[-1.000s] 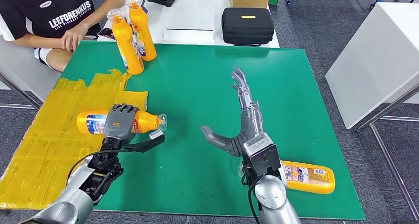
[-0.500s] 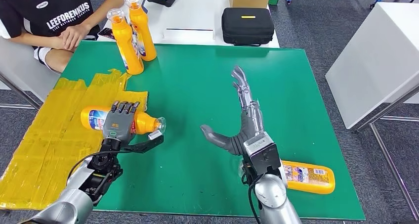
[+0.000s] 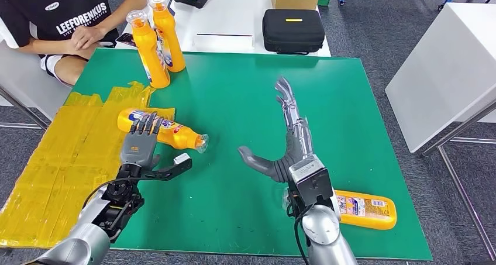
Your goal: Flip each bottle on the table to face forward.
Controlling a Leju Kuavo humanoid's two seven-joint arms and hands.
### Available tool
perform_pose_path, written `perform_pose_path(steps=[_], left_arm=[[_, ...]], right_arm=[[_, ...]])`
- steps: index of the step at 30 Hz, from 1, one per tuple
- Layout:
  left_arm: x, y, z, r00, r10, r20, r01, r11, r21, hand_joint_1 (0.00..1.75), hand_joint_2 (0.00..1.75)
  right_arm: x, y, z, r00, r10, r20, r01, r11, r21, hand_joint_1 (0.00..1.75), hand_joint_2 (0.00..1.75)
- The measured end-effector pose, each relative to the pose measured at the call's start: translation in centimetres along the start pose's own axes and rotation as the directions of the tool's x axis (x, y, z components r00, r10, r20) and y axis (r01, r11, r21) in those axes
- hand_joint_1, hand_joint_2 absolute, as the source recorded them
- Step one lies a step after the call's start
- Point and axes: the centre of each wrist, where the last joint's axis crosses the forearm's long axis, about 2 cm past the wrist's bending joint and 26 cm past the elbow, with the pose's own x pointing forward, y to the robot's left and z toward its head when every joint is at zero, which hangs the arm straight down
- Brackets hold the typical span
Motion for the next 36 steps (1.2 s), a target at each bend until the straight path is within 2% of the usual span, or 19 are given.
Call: perform_pose_path(steps=[12, 19, 21, 24, 26, 29, 32, 34, 36], left_arm=[[0.2, 0.4, -0.3, 1.0, 0.02, -0.003, -0.02, 0.999, 0.05, 0.0, 1.75], [0.1, 3.3, -1.3, 1.0, 0.012, -0.02, -0.008, 0.979, 0.204, 0.0, 1.75], [-0.1, 4.6, -1.4, 0.998, 0.005, -0.07, 0.013, 0.968, 0.25, 0.0, 1.75], [-0.2, 7.0, -1.7, 0.98, -0.027, -0.198, 0.089, 0.947, 0.31, 0.0, 1.75], [0.3, 8.4, -1.7, 0.974, -0.06, -0.22, 0.136, 0.927, 0.35, 0.0, 1.75], [1.6, 9.5, -1.2, 0.983, -0.107, -0.147, 0.159, 0.897, 0.413, 0.0, 1.75], [3.1, 10.1, -0.2, 0.99, -0.139, 0.005, 0.119, 0.867, 0.483, 0.0, 1.75], [3.8, 10.5, 0.3, 0.988, -0.11, 0.105, 0.041, 0.857, 0.513, 0.0, 1.75], [4.2, 10.9, 0.7, 0.972, -0.011, 0.236, -0.116, 0.849, 0.516, 0.0, 1.75]], right_arm=[[-0.2, -0.4, 0.2, 1.0, 0.002, -0.011, -0.003, 1.0, -0.021, 0.0, 1.75], [-0.4, -0.7, 0.5, 1.0, 0.004, -0.021, -0.004, 0.999, -0.042, 0.0, 1.75], [-0.5, -0.8, 0.6, 1.0, 0.005, -0.024, -0.007, 0.999, -0.05, 0.0, 1.75], [-0.6, -1.1, 0.9, 0.999, 0.011, -0.031, -0.013, 0.998, -0.061, 0.0, 1.75], [-0.7, -1.2, 1.0, 0.999, 0.023, -0.033, -0.025, 0.997, -0.068, 0.0, 1.75], [-0.7, -1.3, 1.0, 0.997, 0.071, -0.037, -0.073, 0.994, -0.075, 0.0, 1.75], [-0.6, -1.4, 1.3, 0.983, 0.175, -0.056, -0.18, 0.98, -0.084, 0.0, 1.75], [-0.4, -1.6, 1.4, 0.967, 0.246, -0.071, -0.251, 0.964, -0.081, 0.0, 1.75], [-0.2, -1.7, 1.4, 0.939, 0.332, -0.093, -0.338, 0.939, -0.057, 0.0, 1.75]])
